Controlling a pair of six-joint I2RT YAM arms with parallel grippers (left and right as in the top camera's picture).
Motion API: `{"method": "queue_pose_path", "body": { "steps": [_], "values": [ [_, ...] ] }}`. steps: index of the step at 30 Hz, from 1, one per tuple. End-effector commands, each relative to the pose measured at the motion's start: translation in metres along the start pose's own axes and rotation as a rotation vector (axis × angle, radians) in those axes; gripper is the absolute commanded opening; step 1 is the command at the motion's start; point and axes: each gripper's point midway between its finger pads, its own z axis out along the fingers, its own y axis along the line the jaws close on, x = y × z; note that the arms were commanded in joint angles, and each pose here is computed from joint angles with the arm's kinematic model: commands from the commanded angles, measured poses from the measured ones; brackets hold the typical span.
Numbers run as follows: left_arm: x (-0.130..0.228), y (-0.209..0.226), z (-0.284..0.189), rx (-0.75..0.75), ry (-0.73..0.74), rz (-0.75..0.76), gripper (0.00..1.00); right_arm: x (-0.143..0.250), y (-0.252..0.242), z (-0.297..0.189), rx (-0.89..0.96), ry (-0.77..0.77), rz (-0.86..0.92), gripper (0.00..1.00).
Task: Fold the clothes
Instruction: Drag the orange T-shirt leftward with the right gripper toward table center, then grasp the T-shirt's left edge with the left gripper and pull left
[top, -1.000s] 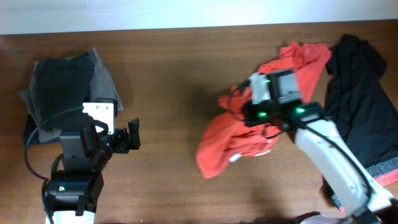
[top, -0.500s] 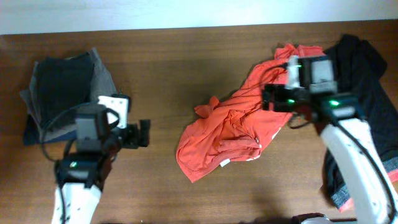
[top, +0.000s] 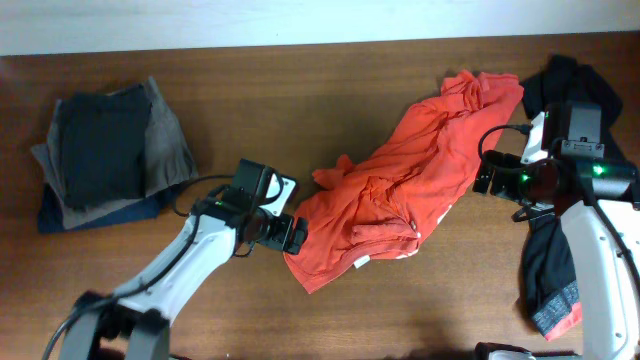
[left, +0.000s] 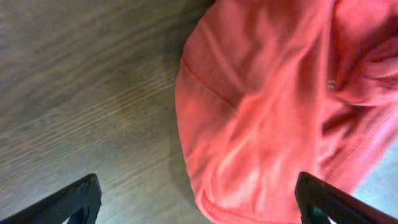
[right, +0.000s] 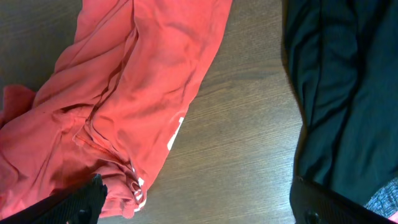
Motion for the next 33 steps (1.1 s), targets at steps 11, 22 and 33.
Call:
{"method": "queue_pose_path", "body": {
  "steps": [11,22,33],
  "values": [
    [-0.006,0.005,0.037,0.016,0.016,-0.007,0.21,-0.001,-0.003,-0.003,0.011,-0.006,-0.008,0.99],
    [-0.046,0.05,0.011,-0.213,-0.097,-0.024,0.01,0.001,-0.003,-0.003,0.013,0.002,-0.009,0.99],
    [-0.157,0.186,-0.133,-0.407,-0.529,-0.284,0.99,0.001,-0.003,-0.003,0.013,0.002,-0.012,0.99]
  ]
}}
